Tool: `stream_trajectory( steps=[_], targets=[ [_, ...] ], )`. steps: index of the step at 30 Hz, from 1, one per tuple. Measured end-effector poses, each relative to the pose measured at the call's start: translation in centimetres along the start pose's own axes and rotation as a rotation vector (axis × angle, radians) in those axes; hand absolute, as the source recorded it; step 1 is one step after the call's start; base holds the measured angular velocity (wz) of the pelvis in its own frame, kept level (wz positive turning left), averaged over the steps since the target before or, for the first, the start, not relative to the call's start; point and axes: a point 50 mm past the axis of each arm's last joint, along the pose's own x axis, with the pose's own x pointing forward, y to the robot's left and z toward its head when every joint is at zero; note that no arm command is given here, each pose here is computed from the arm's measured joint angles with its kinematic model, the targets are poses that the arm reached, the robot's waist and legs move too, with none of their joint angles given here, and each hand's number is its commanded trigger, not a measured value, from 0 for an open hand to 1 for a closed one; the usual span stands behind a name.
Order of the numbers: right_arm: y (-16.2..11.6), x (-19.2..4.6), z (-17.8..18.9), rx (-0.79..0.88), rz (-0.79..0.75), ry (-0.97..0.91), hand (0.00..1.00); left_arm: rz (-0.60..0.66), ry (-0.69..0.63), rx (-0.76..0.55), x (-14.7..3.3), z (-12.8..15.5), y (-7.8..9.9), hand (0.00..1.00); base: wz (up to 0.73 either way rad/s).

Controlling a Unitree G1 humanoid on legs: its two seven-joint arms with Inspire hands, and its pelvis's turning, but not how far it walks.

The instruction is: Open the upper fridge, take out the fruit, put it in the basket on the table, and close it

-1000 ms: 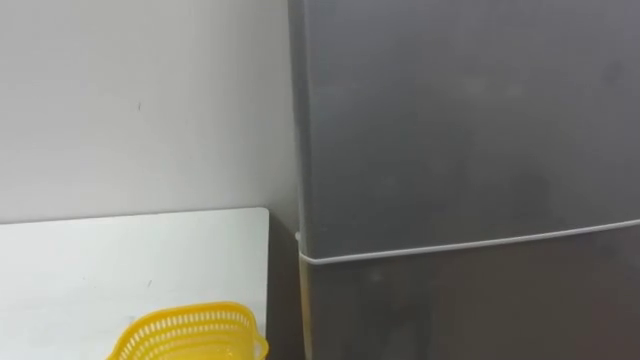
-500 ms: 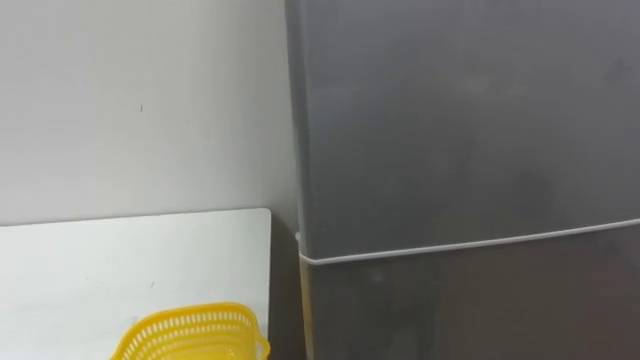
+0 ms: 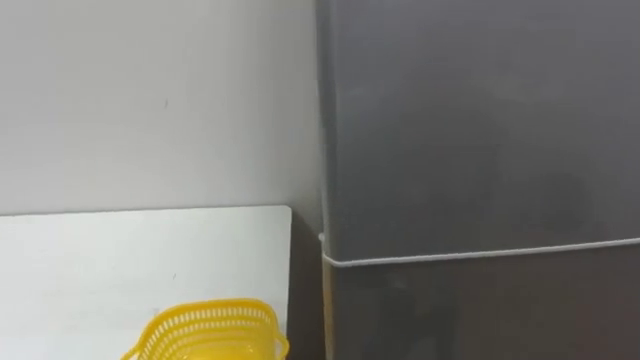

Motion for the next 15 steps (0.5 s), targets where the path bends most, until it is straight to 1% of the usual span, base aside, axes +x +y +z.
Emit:
stream_trajectory(
  steps=[1,2,4,5,7,11,13,15],
  targets=[
    [0.0,0.0,0.0,-0.001,0.001,0.001,0.0,0.014,-0.004,-0.074,0.0,0.1,0.1,0.0,0.13],
    [0.0,0.0,0.0,-0.001,0.001,0.003,0.0,0.021,-0.008,-0.11,0.0,0.2,0.2,0.0,0.07],
    [-0.1,0.0,-0.2,0.0,0.0,0.012,0.0,0.046,-0.014,-0.264,0.0,0.5,0.4,0.0,0.0],
    [-0.1,0.0,-0.2,0.001,-0.001,0.014,0.0,0.048,-0.019,-0.301,0.0,0.7,0.4,0.0,0.0],
    [-0.1,0.0,-0.4,0.001,-0.001,0.019,0.0,0.058,-0.063,-0.426,-0.2,1.8,0.2,0.0,0.0],
    [-0.1,-0.1,-0.4,0.001,-0.003,0.015,0.0,0.095,-0.126,-0.545,-0.4,3.4,0.5,0.0,0.0],
    [-0.2,-0.1,-0.2,-0.007,-0.007,0.007,0.0,0.127,-0.2,-0.63,-0.8,5.2,1.0,0.0,0.0],
    [-0.3,-0.1,0.1,-0.012,-0.01,-0.011,0.0,0.141,-0.27,-0.666,-1.3,6.6,1.3,0.0,0.06]
  ],
)
